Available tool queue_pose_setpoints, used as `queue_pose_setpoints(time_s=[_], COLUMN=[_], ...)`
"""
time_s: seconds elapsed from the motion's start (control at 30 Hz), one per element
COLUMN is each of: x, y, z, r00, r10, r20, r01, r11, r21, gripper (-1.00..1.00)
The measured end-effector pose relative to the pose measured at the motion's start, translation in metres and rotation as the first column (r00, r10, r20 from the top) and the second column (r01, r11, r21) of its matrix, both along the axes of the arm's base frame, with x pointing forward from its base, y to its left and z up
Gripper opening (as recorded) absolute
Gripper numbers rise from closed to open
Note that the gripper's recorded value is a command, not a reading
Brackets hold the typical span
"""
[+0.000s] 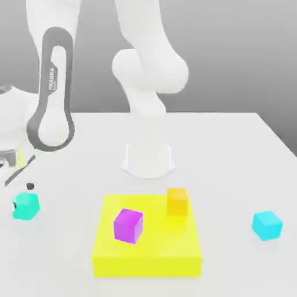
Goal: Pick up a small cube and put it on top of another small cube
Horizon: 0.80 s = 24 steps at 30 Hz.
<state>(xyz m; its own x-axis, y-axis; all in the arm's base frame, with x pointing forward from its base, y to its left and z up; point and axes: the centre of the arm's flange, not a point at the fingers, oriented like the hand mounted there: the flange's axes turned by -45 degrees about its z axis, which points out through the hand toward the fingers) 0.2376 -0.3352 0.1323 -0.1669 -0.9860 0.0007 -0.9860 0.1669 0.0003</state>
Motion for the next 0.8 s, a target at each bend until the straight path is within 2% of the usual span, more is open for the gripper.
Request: queue_pose_setpoints(time_s=[0.23,0.43,0.63,0.8], x=[0.0,0.001,0.08,0.164], y=[0.0,0.0,0.032,0.133], z=[0.001,0.056,0.069,0.079], r00=[1.0,1.0,0.983,0.938], r10=[0.0,0.004,0.181,0.346], r20=[0.001,0.001,-0.005,0.004], r01=[0.0,-0.004,-0.181,-0.345], r11=[1.0,1.0,0.983,0.937], r21=[-0.001,0.001,0.036,0.055], gripper=[-1.0,-1.0,-1.0,-1.0])
